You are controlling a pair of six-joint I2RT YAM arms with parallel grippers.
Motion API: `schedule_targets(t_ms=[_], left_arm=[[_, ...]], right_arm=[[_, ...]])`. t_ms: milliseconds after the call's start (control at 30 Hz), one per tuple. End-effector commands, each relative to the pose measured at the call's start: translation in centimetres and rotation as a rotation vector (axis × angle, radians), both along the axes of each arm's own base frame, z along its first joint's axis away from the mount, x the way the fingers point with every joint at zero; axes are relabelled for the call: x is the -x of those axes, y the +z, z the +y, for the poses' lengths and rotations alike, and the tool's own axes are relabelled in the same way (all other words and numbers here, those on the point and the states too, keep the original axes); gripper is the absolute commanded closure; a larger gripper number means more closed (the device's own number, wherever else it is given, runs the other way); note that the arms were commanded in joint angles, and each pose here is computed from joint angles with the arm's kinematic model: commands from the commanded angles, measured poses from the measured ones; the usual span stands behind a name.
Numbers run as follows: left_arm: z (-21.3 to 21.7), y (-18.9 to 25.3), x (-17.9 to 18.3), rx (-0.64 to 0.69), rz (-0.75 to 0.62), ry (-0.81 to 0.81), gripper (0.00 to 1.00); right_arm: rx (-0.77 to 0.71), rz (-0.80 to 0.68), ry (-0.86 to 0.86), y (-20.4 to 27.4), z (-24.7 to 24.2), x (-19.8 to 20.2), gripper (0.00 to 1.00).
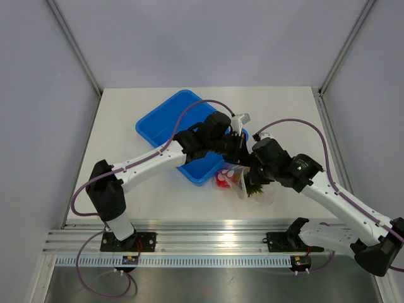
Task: Place the food in the zip-top bag and seal the zipper
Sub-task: Adjust the fake fruit in the zipper food storage bag.
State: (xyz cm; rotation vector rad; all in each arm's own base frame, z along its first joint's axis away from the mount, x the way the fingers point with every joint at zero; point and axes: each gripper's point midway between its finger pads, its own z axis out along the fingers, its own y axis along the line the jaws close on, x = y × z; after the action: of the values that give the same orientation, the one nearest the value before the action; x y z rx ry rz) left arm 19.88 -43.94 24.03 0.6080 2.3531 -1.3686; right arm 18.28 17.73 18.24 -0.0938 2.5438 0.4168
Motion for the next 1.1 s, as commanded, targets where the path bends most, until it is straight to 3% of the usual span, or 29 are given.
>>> schedule_targets(t_ms=[0,167,200,233,267,300,400,533,733,1067], left_arm=[[-0.7,4.5,0.4,0.116,-0.043,-0.035,1.00],[-0.7,4.4,0.4,0.115,-0.038,-0.035,1.00],[-0.7,4.5,0.4,0.118,-0.043,-0.035,1.00],[-0.7,4.4,0.4,0.117,-0.042,-0.035,1.00],[-0.7,4.4,0.4,0.116,-0.040,-0.034,1.00],[-0.7,4.3,0.4,0.114,-0.040,-0.035,1.00],[-0.7,4.2,0.3,0.113,-0.037,-0.033,1.00],[-0.8,4.3,0.3,0.117,-0.037,-0.032,1.00],[-0.8,4.3,0.3,0.119,-0.036,-0.032,1.00],[-0.7,4.4,0.3,0.119,-0.039,-0.028,1.00]], right_arm=[[-0.062,-0.040,0.016,1.4,1.0,-0.3,1.00],[-0.015,-0.013,0.018,1.3,0.0,0.4,0.99],[-0.007,-0.035,0.001,1.8,-0.5,0.3,0.95],[-0.003,-0.046,-0.014,2.2,-0.9,0.3,0.89],[0.003,-0.052,-0.023,2.4,-1.4,0.4,0.72],[-0.009,-0.085,-0.037,3.4,-1.8,0.4,0.63],[-0.033,-0.126,-0.058,5.1,-2.7,0.8,0.47],[-0.043,-0.138,-0.079,6.0,-3.7,1.5,0.41],[-0.033,-0.070,-0.080,3.7,-3.9,2.7,0.36],[-0.046,0.002,-0.049,0.3,-2.4,2.9,0.36]])
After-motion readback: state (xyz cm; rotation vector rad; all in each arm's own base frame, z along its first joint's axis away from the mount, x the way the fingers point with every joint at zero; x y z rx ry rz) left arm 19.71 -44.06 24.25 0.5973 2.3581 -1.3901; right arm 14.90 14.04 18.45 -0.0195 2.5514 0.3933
